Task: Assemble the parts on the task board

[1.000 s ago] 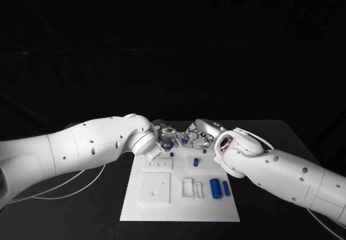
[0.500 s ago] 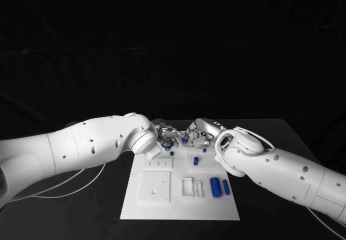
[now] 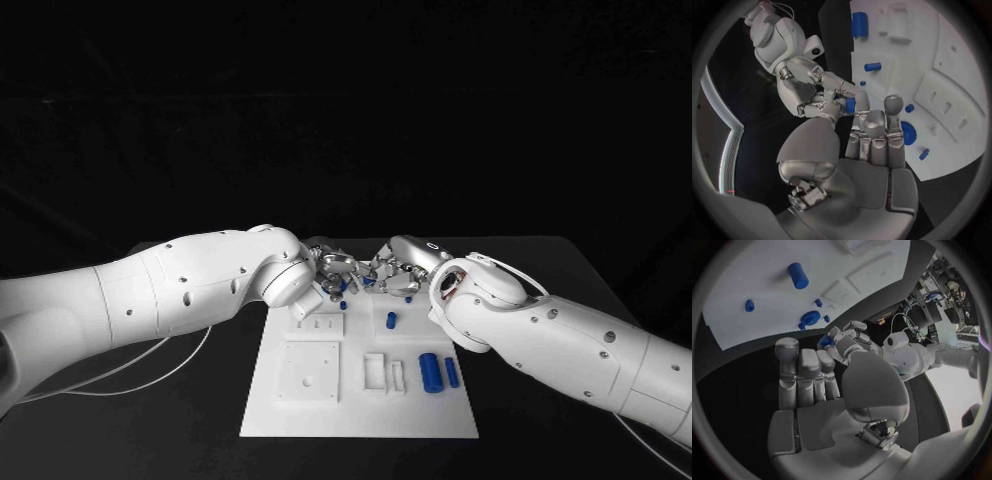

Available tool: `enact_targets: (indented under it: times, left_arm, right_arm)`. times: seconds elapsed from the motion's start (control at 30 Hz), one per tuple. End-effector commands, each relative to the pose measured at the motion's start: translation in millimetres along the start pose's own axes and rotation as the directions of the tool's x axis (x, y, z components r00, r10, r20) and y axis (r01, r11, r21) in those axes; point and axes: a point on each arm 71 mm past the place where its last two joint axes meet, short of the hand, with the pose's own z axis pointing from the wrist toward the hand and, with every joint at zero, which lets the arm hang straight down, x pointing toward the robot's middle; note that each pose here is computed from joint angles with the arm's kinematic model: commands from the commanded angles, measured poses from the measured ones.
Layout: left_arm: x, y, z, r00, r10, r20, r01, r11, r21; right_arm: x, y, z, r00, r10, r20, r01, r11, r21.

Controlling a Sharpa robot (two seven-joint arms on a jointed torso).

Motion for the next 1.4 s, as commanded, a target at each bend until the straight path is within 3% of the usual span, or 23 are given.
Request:
enact_targets:
  times: [0.03, 0.77, 1.17, 1.4]
  left_arm:
    - [3.3, -4.2, 0.0, 1.0, -0.008, -0.023, 0.009, 0.999, 0.034]
    - [-1.0, -3.7, 0.3, 1.0, 0.002, -0.004, -0.002, 0.999, 0.053]
    - [-12.3, 2.5, 1.3, 0.999, 0.014, 0.038, -0.016, 0.999, 0.032]
    - [-26.9, 12.7, -0.7, 0.996, 0.056, 0.076, -0.057, 0.998, 0.009]
  right_arm:
    - [1.4, -2, -0.1, 1.0, -0.01, -0.014, 0.01, 1.0, 0.003]
    - [1.6, -14, -3.4, 0.999, 0.019, -0.041, -0.019, 1.0, 0.005]
    - [-2.5, -21, -14.9, 0.996, 0.058, -0.065, -0.061, 0.997, -0.054]
    - [-21.2, -39, -27.7, 0.996, 0.091, -0.024, -0.091, 0.995, -0.03]
